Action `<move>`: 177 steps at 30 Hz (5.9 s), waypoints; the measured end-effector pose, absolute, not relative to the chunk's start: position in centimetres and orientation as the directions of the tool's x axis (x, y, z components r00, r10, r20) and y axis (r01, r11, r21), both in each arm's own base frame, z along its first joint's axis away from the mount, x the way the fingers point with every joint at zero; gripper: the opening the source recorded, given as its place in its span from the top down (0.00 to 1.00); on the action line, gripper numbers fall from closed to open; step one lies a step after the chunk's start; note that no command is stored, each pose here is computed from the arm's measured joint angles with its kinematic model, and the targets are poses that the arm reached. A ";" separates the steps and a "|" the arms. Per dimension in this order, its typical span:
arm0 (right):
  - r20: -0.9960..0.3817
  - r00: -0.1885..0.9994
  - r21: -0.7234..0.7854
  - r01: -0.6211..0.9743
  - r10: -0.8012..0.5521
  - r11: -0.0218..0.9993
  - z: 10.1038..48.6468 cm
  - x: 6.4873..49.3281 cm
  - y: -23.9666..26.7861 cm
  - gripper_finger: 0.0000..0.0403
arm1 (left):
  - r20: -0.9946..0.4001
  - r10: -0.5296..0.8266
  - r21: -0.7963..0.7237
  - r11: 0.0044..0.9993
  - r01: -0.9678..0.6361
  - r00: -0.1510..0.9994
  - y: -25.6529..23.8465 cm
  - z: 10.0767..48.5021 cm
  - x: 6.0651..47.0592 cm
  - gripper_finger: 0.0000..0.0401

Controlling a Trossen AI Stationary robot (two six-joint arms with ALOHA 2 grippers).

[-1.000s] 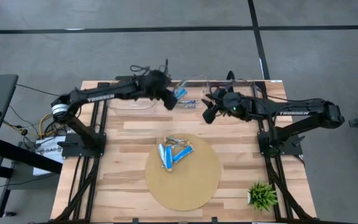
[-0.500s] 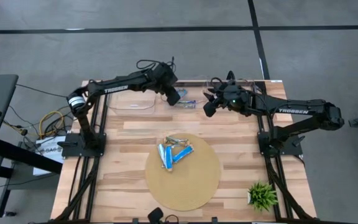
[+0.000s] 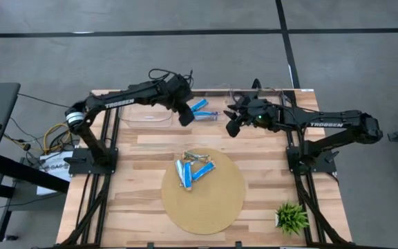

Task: Pick and place Granola Bars by type
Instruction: Put the orange granola bar into the left transparent bin

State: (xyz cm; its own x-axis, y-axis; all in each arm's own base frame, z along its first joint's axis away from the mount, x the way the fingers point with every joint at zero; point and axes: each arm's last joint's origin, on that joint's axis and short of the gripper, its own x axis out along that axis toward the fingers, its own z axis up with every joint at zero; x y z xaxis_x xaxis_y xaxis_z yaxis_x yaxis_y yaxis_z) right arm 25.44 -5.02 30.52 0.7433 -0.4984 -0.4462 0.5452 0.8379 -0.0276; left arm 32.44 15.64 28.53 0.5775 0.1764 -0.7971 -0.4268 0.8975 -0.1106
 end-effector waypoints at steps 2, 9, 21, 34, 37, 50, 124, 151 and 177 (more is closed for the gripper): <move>-0.453 0.748 -0.031 0.529 -0.484 0.848 30.4 25.5 -4.5 0.70 | -0.814 0.146 -0.137 0.892 -0.430 0.562 14.2 29.1 32.1 0.65; -0.461 0.779 -0.035 0.462 -0.425 0.886 30.4 25.7 -2.6 0.70 | -0.853 0.012 -0.253 0.865 -0.433 0.522 7.7 30.0 32.3 0.65; -0.544 0.780 -0.025 0.355 -0.311 0.935 29.5 25.3 1.2 0.70 | -0.877 -0.019 -0.333 0.745 -0.579 0.479 -1.7 26.2 29.8 0.65; -0.558 0.790 0.085 0.359 -0.254 0.929 29.4 25.0 3.1 0.70 | -0.777 -0.037 -0.612 0.281 -0.739 0.629 -3.9 19.0 26.4 0.65; -0.559 0.792 0.091 0.356 -0.248 0.930 29.4 25.0 3.3 0.70 | -0.796 -0.027 -0.589 0.267 -0.763 0.605 -4.0 18.2 26.6 0.65; -0.563 0.788 0.089 0.358 -0.249 0.930 29.3 24.9 3.3 0.70 | -0.851 -0.124 -0.525 0.235 -0.818 0.511 -4.6 14.4 28.0 0.57; -0.548 0.793 0.340 -0.080 0.266 0.937 29.7 25.4 2.8 0.70 | -0.828 -0.092 -0.557 0.243 -0.794 0.553 -3.7 13.4 31.9 0.91; -0.368 0.922 0.031 0.140 -0.119 0.990 31.5 26.5 1.0 0.70 | -0.742 0.405 -0.503 0.188 -0.843 0.533 4.1 24.9 23.2 0.92; -0.333 0.868 -0.034 0.379 -0.368 0.925 31.8 26.3 -3.9 0.70 | -0.732 0.569 -0.292 0.235 -0.927 0.375 14.5 26.6 16.5 0.69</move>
State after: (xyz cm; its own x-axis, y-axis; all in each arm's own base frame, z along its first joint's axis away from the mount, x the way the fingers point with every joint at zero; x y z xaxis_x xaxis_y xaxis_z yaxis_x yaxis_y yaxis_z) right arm 26.32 -3.94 31.78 0.8684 -0.3677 -0.3327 0.3787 0.9249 -0.0337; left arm 16.46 14.53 26.61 0.3747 0.5695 -0.7317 -0.9271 0.2353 -0.2916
